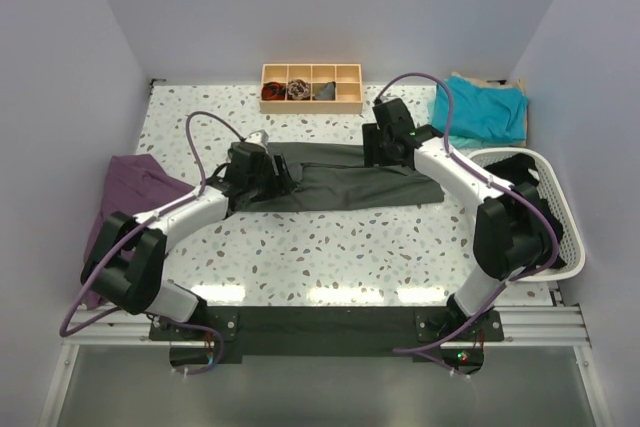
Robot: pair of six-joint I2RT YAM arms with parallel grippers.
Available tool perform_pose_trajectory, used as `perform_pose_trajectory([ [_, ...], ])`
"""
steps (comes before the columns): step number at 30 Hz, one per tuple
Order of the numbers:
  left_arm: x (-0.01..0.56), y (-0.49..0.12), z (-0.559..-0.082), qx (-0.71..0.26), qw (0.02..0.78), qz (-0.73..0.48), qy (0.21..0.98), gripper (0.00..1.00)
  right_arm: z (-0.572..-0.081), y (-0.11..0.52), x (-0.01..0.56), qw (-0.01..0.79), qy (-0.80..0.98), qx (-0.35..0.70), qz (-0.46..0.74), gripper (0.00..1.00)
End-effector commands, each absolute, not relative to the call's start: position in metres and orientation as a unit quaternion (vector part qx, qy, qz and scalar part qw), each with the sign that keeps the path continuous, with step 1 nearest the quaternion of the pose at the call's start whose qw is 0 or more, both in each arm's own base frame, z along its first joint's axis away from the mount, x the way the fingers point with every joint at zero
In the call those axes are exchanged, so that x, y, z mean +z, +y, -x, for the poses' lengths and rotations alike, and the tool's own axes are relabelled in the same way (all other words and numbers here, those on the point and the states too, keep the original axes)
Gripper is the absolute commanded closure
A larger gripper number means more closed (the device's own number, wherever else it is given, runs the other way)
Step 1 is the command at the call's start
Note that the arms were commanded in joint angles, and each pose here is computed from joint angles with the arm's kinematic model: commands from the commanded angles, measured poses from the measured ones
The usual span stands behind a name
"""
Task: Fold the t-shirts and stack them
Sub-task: Fold the other side of the tshirt into a rectangle
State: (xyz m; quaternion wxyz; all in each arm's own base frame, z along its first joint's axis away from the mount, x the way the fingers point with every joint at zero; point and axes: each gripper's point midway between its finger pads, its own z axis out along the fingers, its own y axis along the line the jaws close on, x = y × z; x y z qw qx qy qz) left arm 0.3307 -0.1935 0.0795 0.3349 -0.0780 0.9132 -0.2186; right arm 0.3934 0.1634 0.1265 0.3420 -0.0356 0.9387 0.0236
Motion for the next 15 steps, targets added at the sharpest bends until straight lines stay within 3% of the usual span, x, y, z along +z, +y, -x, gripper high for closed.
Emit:
perform_pose_trajectory([
  [1, 0.077, -0.183, -0.337, -0.201, 0.356, 0.115, 0.906, 0.28, -0.396, 0.162, 0.139, 0.359, 0.933, 0.027, 0.025, 0.35],
  [15, 0.064, -0.195, -0.354, -0.216, 0.368, 0.132, 0.895, 0.36, -0.393, 0.159, 0.136, 0.353, 0.935, 0.024, 0.028, 0.35],
])
